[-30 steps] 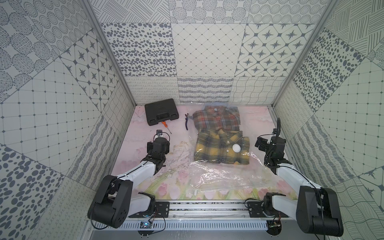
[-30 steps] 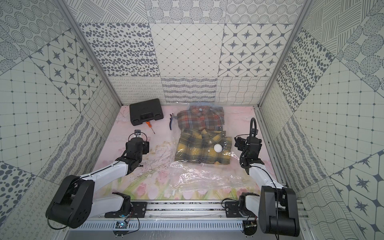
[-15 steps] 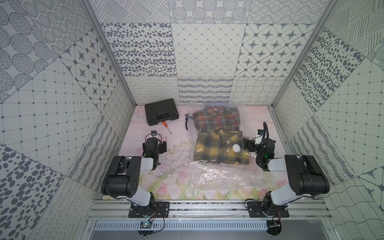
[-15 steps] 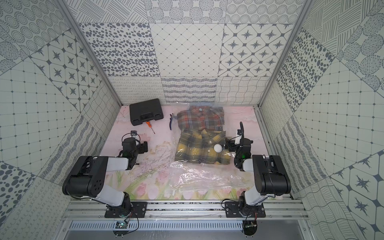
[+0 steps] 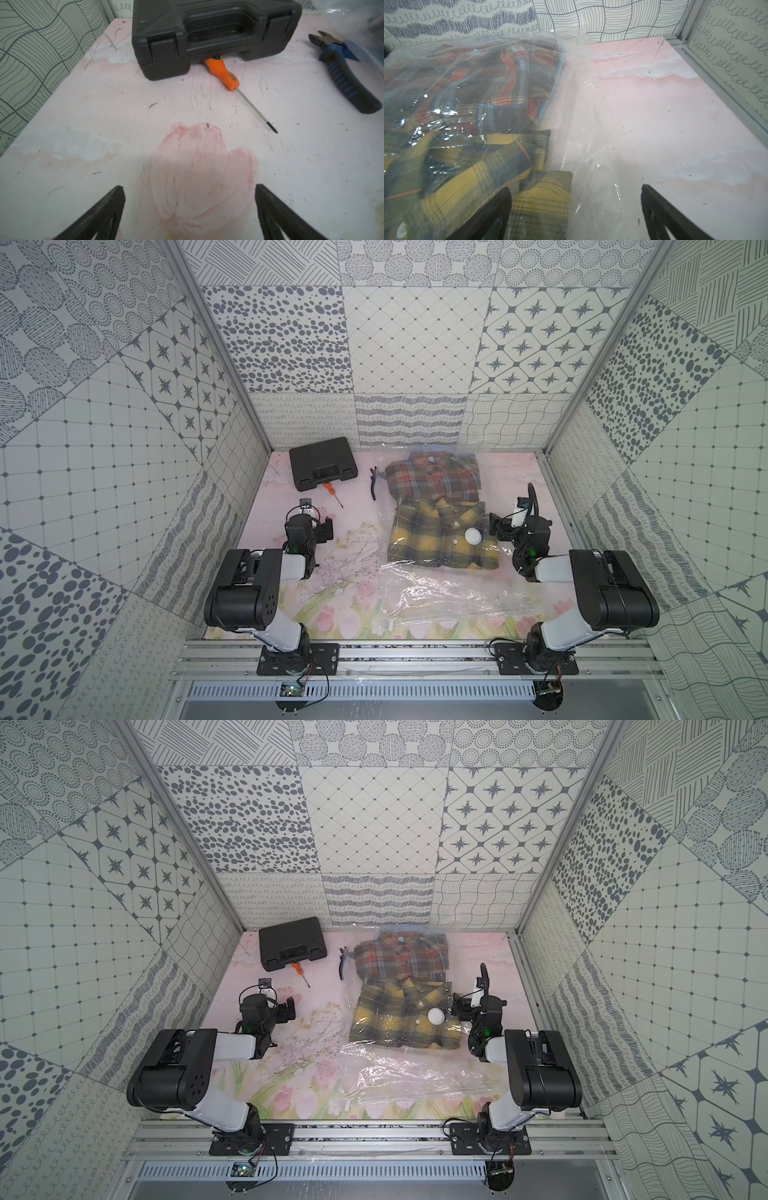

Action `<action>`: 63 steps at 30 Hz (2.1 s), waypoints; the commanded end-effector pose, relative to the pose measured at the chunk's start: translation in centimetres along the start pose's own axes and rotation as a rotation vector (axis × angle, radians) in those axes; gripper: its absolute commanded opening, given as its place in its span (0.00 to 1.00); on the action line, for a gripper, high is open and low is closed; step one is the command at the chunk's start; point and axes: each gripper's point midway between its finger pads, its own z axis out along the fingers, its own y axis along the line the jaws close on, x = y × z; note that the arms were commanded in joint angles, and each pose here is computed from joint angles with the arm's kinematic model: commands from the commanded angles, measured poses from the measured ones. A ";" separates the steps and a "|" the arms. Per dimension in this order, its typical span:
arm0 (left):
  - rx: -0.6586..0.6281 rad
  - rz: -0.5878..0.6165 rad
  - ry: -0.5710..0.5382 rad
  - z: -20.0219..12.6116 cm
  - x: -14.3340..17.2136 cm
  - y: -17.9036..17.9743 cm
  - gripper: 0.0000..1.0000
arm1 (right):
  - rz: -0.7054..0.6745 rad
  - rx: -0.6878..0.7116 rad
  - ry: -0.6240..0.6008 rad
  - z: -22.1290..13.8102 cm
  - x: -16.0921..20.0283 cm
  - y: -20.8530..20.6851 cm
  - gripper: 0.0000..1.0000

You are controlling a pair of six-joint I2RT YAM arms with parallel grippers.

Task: Place the folded shirt into the vacuum bag
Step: Reset both arms

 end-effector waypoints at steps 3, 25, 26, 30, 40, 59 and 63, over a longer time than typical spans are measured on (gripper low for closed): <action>0.024 -0.017 -0.070 0.0 -1.7 -0.3 0.99 | -0.025 0.012 -0.086 0.1 -2.6 0.1 0.98; 0.025 -0.018 -0.067 0.0 -1.6 -0.3 0.99 | -0.044 0.021 -0.081 0.2 -2.6 0.4 0.98; 0.024 -0.018 -0.067 0.0 -1.6 -0.3 0.99 | -0.044 0.023 -0.080 0.2 -2.6 0.3 0.98; 0.024 -0.019 -0.069 0.0 -1.7 -0.3 0.99 | -0.044 0.024 -0.080 0.2 -2.6 0.4 0.98; 0.025 -0.018 -0.066 0.0 -1.6 -0.3 0.99 | -0.047 0.028 -0.080 0.2 -2.6 0.4 0.98; 0.024 -0.018 -0.066 0.0 -1.6 -0.3 0.99 | -0.058 0.029 -0.077 0.3 -2.6 0.5 0.98; 0.024 -0.018 -0.066 0.0 -1.6 -0.3 0.99 | -0.057 0.028 -0.076 0.3 -2.6 0.6 0.98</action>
